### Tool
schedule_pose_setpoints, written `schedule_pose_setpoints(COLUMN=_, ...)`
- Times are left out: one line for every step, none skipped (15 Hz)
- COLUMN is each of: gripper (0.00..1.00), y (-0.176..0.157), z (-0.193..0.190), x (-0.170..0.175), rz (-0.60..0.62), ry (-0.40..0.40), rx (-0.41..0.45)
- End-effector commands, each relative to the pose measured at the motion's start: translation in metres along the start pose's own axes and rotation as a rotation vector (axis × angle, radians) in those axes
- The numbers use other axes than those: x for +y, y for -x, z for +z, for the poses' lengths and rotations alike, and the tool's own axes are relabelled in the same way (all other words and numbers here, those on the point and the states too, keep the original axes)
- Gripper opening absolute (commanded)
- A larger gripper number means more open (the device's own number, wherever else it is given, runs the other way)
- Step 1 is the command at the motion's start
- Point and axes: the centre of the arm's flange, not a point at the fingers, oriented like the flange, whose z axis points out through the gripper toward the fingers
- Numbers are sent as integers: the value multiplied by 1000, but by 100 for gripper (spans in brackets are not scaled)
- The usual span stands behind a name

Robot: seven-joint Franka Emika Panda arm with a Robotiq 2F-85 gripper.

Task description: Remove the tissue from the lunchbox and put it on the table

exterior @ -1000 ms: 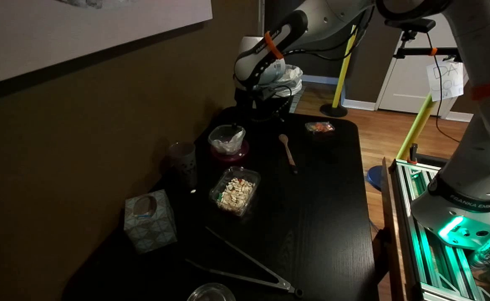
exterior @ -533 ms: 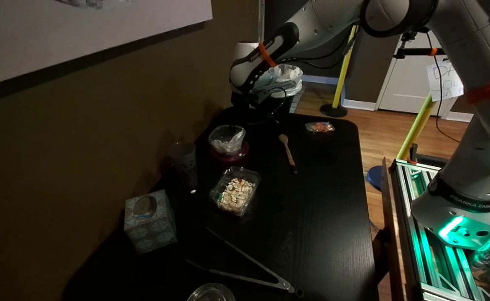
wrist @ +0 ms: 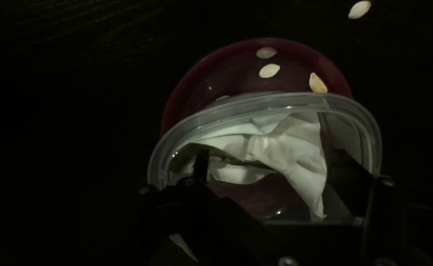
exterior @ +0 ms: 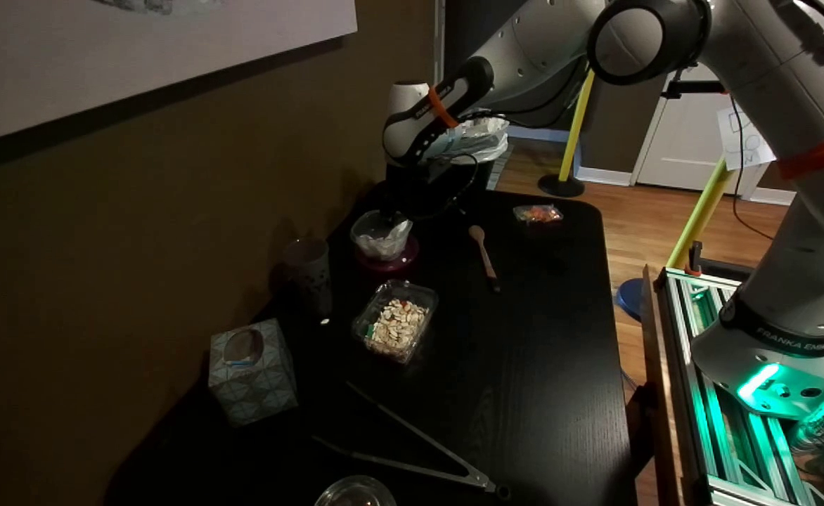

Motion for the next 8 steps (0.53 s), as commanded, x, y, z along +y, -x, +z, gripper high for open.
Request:
schedule_pose_setpoints(gripper=81, y=-16, z=16, x=4, rz=41, ry=29, rx=-8)
schedule_pose_setpoints(gripper=78, y=-17, z=18, x=5, rz=51, ry=31, rx=-6)
schedule_pose_setpoints(gripper=74, y=-18, z=20, x=5, rz=58, ry=35, rx=-8)
schedule_pose_setpoints(gripper=72, y=-19, z=21, x=6, rz=66, ry=40, rx=-7)
schedule_pose_setpoints(gripper=71, y=-20, z=23, x=7, rz=71, ry=45, rx=-9)
schedule_pose_setpoints(gripper=67, y=-20, z=24, x=9, rz=76, ry=48, rx=-20)
schedule_pose_setpoints(gripper=67, y=-20, z=25, x=10, rz=77, ry=54, rx=-26)
schedule_pose_setpoints(gripper=62, y=-19, z=27, x=11, rz=80, ry=61, rx=-39)
